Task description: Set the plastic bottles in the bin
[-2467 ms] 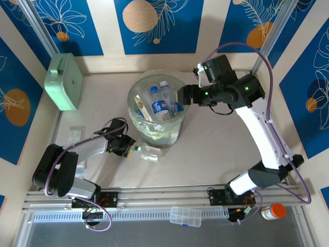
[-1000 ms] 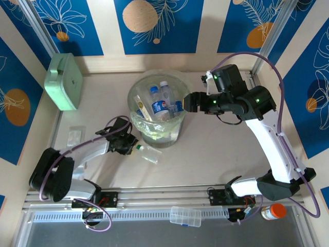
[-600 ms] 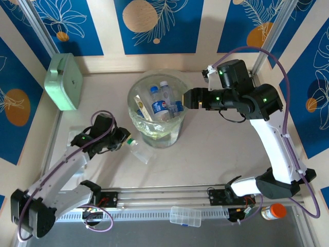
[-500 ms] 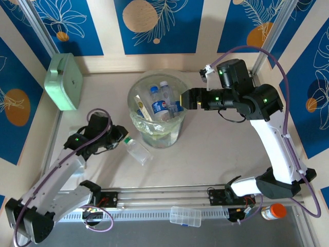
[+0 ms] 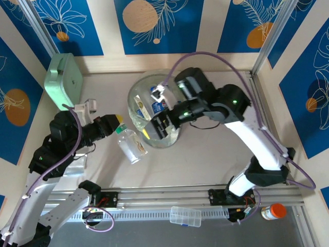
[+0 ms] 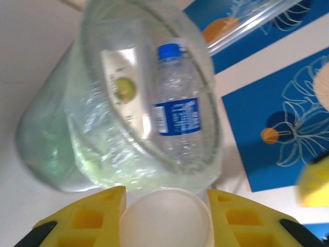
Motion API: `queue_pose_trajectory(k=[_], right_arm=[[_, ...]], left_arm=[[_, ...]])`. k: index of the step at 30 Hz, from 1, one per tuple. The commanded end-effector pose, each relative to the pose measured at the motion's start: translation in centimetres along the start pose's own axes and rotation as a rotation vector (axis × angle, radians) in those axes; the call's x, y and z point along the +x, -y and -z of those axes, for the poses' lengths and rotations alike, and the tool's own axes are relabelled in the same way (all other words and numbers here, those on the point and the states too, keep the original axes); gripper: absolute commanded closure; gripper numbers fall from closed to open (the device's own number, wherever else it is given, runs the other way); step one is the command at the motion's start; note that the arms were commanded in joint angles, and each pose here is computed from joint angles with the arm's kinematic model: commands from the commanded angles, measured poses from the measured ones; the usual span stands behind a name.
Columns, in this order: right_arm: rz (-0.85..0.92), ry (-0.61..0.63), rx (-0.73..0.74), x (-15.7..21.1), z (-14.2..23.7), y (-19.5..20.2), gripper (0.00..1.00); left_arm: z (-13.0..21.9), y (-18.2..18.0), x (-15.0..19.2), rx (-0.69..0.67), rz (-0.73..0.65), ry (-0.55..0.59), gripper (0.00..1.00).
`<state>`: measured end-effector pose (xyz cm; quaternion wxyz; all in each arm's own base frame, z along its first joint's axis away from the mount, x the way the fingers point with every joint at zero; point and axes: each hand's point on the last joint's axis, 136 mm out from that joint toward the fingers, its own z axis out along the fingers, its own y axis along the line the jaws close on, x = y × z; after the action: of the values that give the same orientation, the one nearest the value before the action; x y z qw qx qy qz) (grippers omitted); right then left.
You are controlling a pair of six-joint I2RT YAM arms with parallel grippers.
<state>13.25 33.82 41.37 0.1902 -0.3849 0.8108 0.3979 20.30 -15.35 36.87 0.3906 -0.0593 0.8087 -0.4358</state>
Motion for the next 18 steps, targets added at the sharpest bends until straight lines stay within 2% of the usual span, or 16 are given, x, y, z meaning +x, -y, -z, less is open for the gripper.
queue_pose_trajectory(k=[1,10,18], right_arm=[[0.045,-0.05,-0.018,0.7,-1.1,-1.2,0.01],[0.025,-0.086,-0.086,0.1,-4.1,-1.8,0.0],[0.028,-0.041,-0.035,-1.3,-4.6,-1.0,0.12]], left_arm=[[0.4,2.8,-1.0,0.092,-0.069,-0.005,0.97],[0.6,6.0,-3.1,0.192,-0.066,0.034,1.0],[0.3,7.5,-5.0,0.219,-0.033,0.072,1.0]])
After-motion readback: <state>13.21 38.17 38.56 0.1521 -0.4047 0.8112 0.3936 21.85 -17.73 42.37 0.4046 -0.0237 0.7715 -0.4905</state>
